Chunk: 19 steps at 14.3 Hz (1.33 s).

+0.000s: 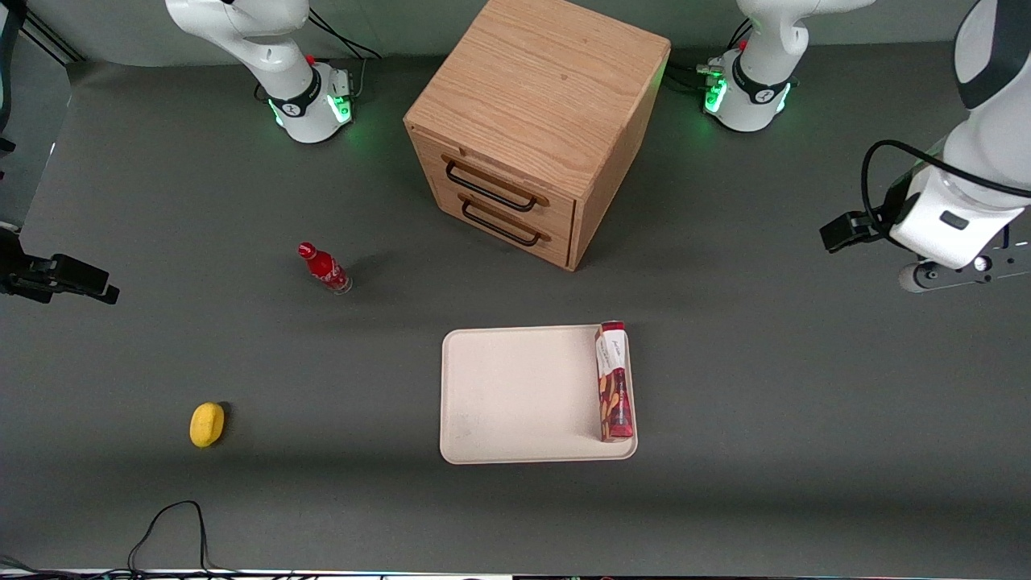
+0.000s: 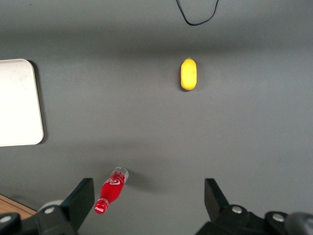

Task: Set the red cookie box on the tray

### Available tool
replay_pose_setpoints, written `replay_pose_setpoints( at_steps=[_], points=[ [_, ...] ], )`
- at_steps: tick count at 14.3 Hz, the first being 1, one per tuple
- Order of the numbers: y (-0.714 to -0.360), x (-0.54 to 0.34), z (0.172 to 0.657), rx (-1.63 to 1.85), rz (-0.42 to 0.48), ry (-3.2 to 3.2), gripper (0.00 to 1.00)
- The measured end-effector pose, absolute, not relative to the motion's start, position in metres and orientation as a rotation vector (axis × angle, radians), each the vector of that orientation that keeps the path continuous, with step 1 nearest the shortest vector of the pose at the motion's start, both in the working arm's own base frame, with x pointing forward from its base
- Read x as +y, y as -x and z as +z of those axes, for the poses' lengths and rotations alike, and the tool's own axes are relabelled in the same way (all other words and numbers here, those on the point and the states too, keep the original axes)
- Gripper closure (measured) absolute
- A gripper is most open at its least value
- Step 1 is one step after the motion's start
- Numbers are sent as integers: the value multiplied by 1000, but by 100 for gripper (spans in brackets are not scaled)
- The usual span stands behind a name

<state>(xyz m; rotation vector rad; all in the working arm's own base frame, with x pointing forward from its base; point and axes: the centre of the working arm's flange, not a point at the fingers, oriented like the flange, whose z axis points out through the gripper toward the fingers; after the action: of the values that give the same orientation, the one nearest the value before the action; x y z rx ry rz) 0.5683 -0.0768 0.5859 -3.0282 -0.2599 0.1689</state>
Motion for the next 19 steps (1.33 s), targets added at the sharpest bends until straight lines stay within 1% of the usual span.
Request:
replay_pose_setpoints(
  at_steps=[4,9,13,19],
  points=[
    [-569,-48,572,-265,148,3047,0],
    [-562,12,583,-227,127,3092,0],
    [-562,9,588,-215,100,3126,0],
    [-562,-1,589,-189,95,3140,0]
  ],
)
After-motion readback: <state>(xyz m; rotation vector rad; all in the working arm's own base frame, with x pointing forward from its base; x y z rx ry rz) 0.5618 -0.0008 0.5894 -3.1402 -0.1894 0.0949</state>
